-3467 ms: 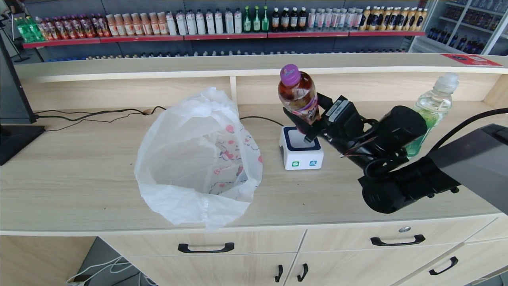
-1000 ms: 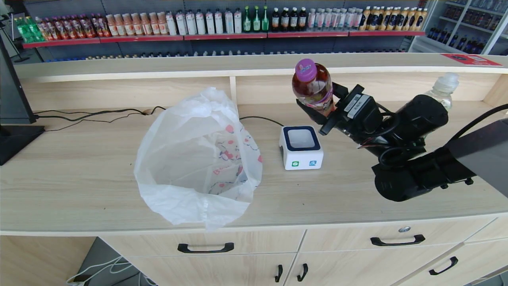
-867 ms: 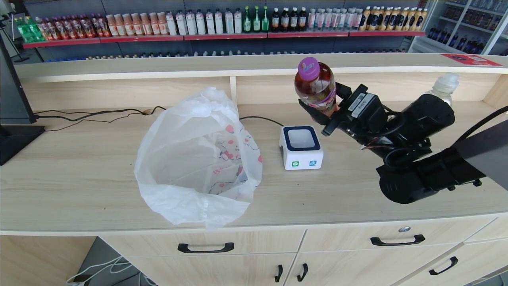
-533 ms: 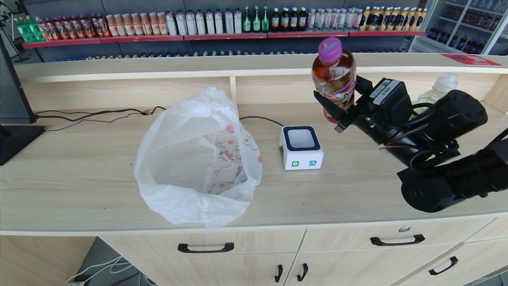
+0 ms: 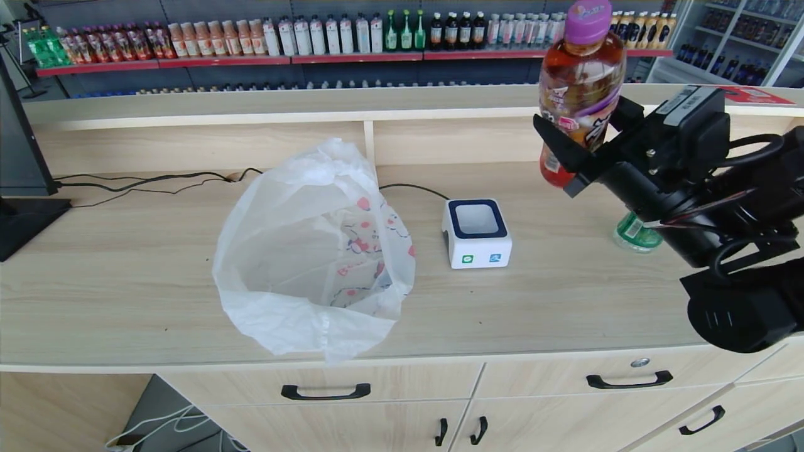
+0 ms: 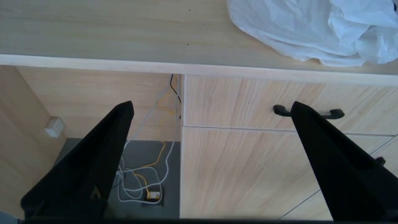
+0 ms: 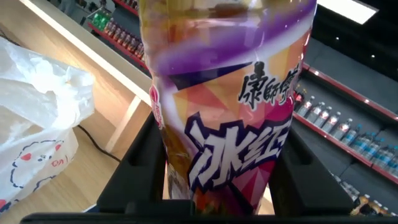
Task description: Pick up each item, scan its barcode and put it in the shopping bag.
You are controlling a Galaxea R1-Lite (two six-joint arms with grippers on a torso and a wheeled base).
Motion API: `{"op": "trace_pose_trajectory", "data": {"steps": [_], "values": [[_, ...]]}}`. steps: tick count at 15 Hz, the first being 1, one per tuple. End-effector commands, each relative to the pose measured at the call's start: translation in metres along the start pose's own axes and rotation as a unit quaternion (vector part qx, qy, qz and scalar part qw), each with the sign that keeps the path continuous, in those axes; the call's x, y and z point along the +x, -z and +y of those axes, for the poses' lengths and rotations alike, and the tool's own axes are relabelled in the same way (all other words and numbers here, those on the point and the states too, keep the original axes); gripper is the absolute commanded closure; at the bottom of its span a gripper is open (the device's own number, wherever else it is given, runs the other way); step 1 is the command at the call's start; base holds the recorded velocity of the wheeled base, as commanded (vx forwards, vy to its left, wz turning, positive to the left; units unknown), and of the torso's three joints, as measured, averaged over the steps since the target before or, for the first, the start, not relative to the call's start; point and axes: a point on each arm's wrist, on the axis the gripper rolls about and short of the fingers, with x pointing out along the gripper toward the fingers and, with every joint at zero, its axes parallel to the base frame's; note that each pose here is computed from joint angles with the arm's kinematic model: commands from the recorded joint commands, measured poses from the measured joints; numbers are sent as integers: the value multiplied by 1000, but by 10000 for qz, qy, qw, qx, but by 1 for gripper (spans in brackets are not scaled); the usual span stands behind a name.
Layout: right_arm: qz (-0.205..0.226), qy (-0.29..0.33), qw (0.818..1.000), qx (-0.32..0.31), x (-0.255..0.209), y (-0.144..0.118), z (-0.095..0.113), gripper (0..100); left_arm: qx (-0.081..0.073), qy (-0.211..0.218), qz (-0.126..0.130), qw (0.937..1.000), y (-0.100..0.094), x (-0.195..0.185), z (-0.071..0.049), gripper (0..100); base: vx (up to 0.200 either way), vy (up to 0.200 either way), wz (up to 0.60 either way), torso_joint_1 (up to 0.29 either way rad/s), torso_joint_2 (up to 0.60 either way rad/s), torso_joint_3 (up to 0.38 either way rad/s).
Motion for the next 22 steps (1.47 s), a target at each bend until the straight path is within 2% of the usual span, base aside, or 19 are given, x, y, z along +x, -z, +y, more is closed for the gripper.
{"op": "trace_pose_trajectory", "data": {"steps": [1,3,5,6,8,10,12,16,17,20,22], "values": [[94,368,9988,316,-23,-32,-10,100,-1,-1,-3,10000,0,0,0,0,0,0,0,0,0,0],[478,697,9926,878,-45,-43,-4,100,-1,-1,-3,10000,0,0,0,0,0,0,0,0,0,0],[717,714,9873,1228,-64,-47,2,100,-1,-1,-3,10000,0,0,0,0,0,0,0,0,0,0],[767,604,9824,1595,-72,-51,11,100,-1,-1,-3,10000,0,0,0,0,0,0,0,0,0,0],[758,732,9762,1895,-69,-57,17,100,-1,-1,-3,10000,0,0,0,0,0,0,0,0,0,0],[702,623,9680,2327,-65,-68,37,100,-1,-1,-3,10000,0,0,0,0,0,0,0,0,0,0],[732,417,9649,2489,-67,-73,50,100,-1,-1,-3,10000,0,0,0,0,0,0,0,0,0,0],[818,257,9589,2706,-62,-68,62,100,-1,-1,-3,10000,0,0,0,0,0,0,0,0,0,0],[876,287,9559,2790,-62,-65,64,100,-1,-1,4,10000,0,0,0,0,0,0,0,0,0,0],[1081,919,9447,2956,-47,-54,65,100,-1,-1,-3,10000,0,0,0,0,0,0,0,0,0,0],[1097,978,9441,2950,-39,-48,68,100,-1,-1,-3,10000,0,0,0,0,0,0,0,0,0,0]]}}
